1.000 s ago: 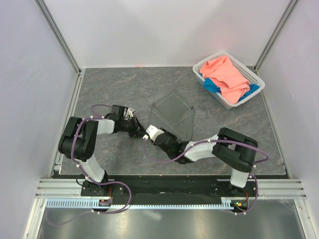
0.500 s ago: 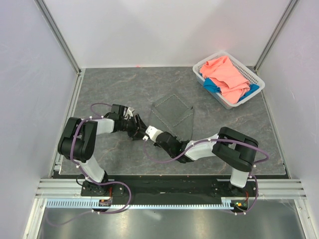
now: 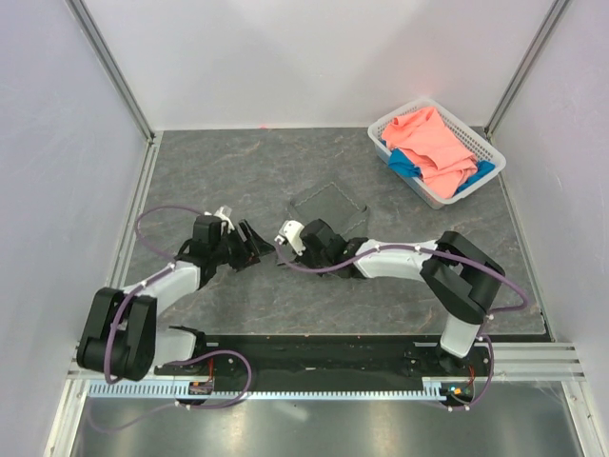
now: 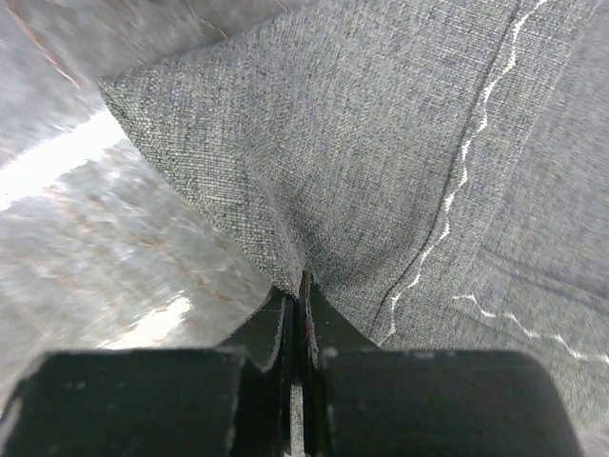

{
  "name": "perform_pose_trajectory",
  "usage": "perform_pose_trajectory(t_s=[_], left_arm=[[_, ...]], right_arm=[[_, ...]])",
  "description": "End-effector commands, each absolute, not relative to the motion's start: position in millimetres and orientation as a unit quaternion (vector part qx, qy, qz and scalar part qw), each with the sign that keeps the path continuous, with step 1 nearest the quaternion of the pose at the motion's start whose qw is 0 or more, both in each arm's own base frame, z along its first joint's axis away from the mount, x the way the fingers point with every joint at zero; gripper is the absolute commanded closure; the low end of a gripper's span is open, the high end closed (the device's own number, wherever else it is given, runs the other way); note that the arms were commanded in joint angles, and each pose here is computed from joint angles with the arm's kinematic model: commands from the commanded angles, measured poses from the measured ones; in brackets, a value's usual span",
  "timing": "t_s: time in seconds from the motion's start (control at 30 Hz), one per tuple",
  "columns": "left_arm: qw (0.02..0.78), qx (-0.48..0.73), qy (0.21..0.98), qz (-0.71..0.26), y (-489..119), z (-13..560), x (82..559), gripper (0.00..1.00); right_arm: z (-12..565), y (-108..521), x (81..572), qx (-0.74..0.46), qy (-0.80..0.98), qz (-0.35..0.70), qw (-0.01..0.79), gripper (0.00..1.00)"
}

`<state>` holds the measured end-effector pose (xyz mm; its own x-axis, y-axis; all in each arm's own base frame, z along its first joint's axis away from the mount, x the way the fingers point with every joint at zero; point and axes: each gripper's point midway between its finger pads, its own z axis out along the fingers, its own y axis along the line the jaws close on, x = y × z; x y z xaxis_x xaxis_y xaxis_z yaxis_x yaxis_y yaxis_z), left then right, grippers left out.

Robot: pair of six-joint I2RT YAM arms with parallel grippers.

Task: Fold the napkin, place the utensils inside, and roll it up
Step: Roll the napkin with the utensil

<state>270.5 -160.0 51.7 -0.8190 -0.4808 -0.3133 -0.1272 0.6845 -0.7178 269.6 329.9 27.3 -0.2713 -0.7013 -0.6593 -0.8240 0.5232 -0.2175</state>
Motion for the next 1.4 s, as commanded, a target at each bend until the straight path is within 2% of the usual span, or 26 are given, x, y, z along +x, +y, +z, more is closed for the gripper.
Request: perform_pose_trajectory(t_s=[0.0,0.2,0.57,0.83,1.37], left_arm=[[0.389,-0.122,0.854,-0.324,-143.3,87.6,301.9,0.25],[0.467,-0.049,0.823,-0.319,-150.9,107.7,299.3,0.25],[0.481,0.093,0.801,-0.344,-199.5,104.1,284.8,0.26],[0.462,0.186,0.791,-0.356,-230.9,94.4,272.4,0.26],[0.429,0.214,0.814,-0.328,-244.0,72.2,271.4,0.28]], right_arm=[[51.2,337.3,243.6,-0.468,0.819,0.192,0.270,1.00],[51.8,333.9,239.3,-0.433,0.850,0.248,0.169,1.00],[41.4,338.0,235.8,-0.366,0.862,0.349,0.022,1.00],[24.0,328.8,245.2,-0.305,0.874,0.376,-0.039,1.00],[11.9,319.6,266.1,-0.250,0.867,0.424,-0.076,1.00]])
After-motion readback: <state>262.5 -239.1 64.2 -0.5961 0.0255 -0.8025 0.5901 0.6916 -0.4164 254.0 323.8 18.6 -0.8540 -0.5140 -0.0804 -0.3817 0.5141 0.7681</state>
